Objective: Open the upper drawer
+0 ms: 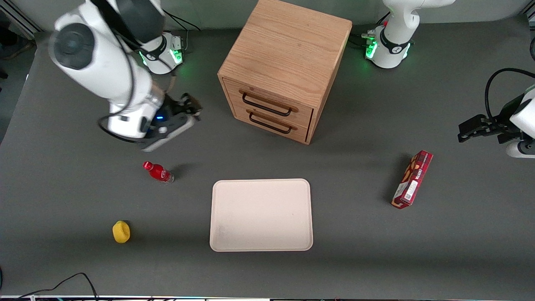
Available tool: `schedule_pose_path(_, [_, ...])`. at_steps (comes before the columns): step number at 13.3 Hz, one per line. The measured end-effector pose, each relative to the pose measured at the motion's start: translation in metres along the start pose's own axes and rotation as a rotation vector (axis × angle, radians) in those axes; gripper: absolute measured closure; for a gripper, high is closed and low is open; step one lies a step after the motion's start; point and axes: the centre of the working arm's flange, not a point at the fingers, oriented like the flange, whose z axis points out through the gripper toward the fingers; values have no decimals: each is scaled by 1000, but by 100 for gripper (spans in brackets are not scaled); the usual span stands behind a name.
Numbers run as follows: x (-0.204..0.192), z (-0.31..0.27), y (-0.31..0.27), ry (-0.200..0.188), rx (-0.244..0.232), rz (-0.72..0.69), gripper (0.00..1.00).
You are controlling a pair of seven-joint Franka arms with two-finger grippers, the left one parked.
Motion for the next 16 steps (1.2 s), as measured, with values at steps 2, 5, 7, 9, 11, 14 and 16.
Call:
schedule_pose_path(2, [31, 33, -18, 29, 75, -135, 0])
schedule_pose_path(5, [58, 93, -50, 16, 171, -253, 0])
schedule_pose_path(7, [63, 120, -74, -17, 212, -289, 0])
schedule_pose_path(9, [63, 127, -85, -27, 222, -306, 0])
schedule_pose_path(11, [61, 128, -94, -38, 229, -320, 0])
schedule_pose_path(14, [55, 142, -108, -78, 245, -345, 0])
schedule_pose_path(16, [49, 155, -114, -106, 250, -354, 0])
